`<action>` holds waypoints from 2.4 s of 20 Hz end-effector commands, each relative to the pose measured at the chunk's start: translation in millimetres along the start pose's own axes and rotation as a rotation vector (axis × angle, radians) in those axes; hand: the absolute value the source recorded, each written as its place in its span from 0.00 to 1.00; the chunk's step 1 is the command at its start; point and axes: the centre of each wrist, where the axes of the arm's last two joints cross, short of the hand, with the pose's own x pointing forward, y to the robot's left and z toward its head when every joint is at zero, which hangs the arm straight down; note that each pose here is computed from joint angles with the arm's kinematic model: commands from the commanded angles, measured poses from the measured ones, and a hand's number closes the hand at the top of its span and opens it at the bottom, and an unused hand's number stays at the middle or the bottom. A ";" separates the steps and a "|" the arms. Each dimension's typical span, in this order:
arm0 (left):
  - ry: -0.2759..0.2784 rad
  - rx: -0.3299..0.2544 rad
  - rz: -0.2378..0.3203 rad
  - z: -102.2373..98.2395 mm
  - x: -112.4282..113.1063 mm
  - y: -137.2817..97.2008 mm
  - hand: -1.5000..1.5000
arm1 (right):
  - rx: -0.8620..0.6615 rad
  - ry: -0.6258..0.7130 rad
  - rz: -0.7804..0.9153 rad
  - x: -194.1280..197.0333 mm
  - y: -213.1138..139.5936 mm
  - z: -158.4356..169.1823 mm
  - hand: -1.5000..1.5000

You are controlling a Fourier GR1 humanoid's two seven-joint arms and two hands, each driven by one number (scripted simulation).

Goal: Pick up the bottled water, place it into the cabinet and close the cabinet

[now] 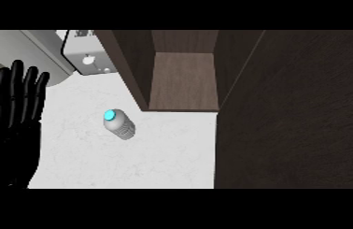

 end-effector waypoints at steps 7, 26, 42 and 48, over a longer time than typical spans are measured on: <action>0.207 0.001 0.251 17.4 -9.2 -10.8 0.00 | 0.158 0.196 -0.163 2.1 5.0 42.0 0.00; 0.248 0.049 0.291 79.3 72.1 -4.5 0.00 | 0.179 0.220 -0.174 83.3 -15.5 108.5 0.00; 0.348 0.078 0.257 66.1 0.3 3.4 0.00 | 0.200 0.218 -0.163 103.6 -19.7 131.3 0.00; 0.391 0.139 0.289 80.5 -42.7 21.0 0.00 | 0.233 0.218 -0.166 105.9 -35.7 136.9 0.00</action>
